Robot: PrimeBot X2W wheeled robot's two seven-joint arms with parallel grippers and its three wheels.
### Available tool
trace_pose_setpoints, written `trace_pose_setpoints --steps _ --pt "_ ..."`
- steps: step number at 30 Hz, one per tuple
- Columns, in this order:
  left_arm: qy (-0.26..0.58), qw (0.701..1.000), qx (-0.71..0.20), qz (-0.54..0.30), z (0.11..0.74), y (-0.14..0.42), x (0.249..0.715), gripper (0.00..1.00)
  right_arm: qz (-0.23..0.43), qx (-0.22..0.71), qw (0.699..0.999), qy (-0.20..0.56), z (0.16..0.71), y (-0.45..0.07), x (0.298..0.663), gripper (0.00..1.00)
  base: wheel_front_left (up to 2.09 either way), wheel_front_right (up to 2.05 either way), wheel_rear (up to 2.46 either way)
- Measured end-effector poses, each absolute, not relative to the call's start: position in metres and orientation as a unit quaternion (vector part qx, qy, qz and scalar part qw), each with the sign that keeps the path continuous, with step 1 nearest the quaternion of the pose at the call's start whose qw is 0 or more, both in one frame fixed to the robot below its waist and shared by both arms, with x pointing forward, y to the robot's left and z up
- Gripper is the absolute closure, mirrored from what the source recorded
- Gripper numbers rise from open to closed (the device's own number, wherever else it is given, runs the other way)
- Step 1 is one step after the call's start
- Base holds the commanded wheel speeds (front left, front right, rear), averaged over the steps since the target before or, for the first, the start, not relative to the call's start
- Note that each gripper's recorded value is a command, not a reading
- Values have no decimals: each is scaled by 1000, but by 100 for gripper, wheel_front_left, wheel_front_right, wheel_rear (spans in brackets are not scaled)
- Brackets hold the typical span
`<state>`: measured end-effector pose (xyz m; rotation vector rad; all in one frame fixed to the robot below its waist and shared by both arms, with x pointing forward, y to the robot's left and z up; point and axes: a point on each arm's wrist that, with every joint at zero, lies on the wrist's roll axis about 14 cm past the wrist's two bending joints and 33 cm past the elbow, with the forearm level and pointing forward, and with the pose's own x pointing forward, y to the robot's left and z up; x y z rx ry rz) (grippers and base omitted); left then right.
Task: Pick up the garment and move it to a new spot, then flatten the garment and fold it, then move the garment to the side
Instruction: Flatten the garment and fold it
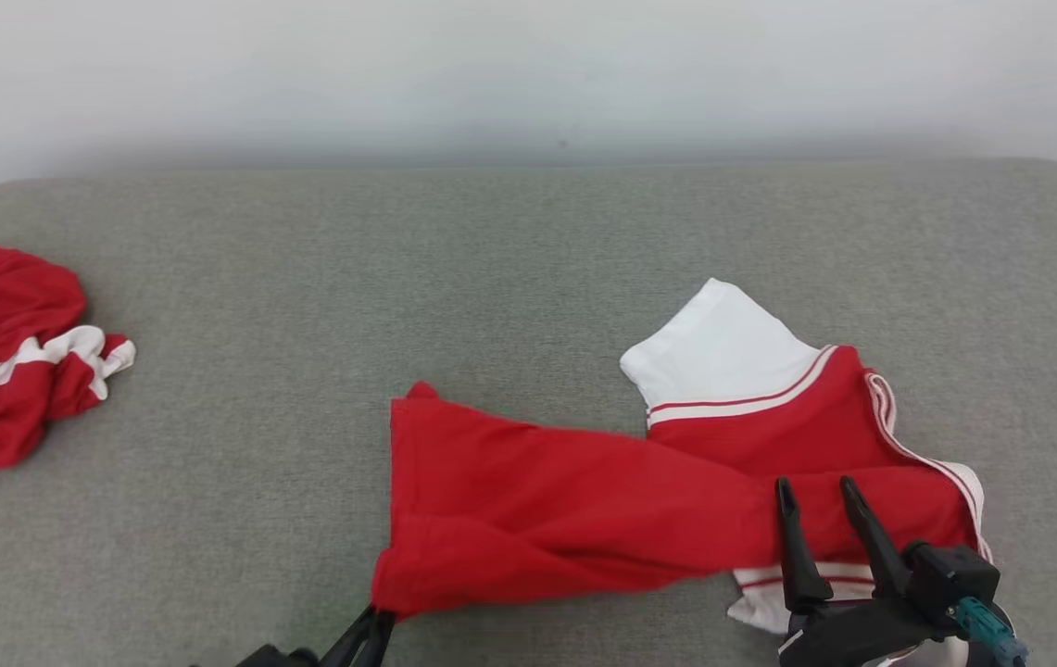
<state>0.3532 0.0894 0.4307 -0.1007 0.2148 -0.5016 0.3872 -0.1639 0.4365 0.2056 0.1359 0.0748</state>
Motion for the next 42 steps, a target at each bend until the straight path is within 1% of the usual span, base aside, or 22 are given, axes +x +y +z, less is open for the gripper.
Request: trace_pose_setpoints --steps 4,5,6,7,8,17,21,25,30,37,42 --pt "119 965 -60 -225 423 99 348 100 50 103 991 71 435 -155 391 0 0 0 0" --pt "125 965 -61 -221 419 100 346 83 53 102 991 71 435 -153 391 0 0 0 0" --pt "127 966 -63 -217 418 101 345 40 54 102 991 71 435 -152 392 0 0 0 0" --pt "125 968 -70 -207 419 104 347 6 56 102 991 70 436 -151 391 0 0 0 0" --pt "127 969 -73 -201 417 106 348 0 56 102 991 68 437 -151 391 0 0 0 0" --pt "110 984 -85 -116 422 143 355 0 15 99 994 48 448 -180 386 0 0 0 0" --pt "76 990 -89 -73 438 163 360 0 -5 92 995 44 449 -195 380 0 0 0 0" --pt "46 994 -89 -54 454 171 363 0 -30 79 996 42 450 -213 373 0 0 0 0" --pt "21 996 -78 -49 467 172 365 0 -62 65 994 59 439 -240 356 0 0 0 0" --pt "19 996 -83 -40 467 172 364 0 -79 65 988 114 407 -246 328 0 0 0 0" --pt "17 996 -74 -41 468 170 366 0 -80 70 983 151 385 -242 320 0 0 0 0"
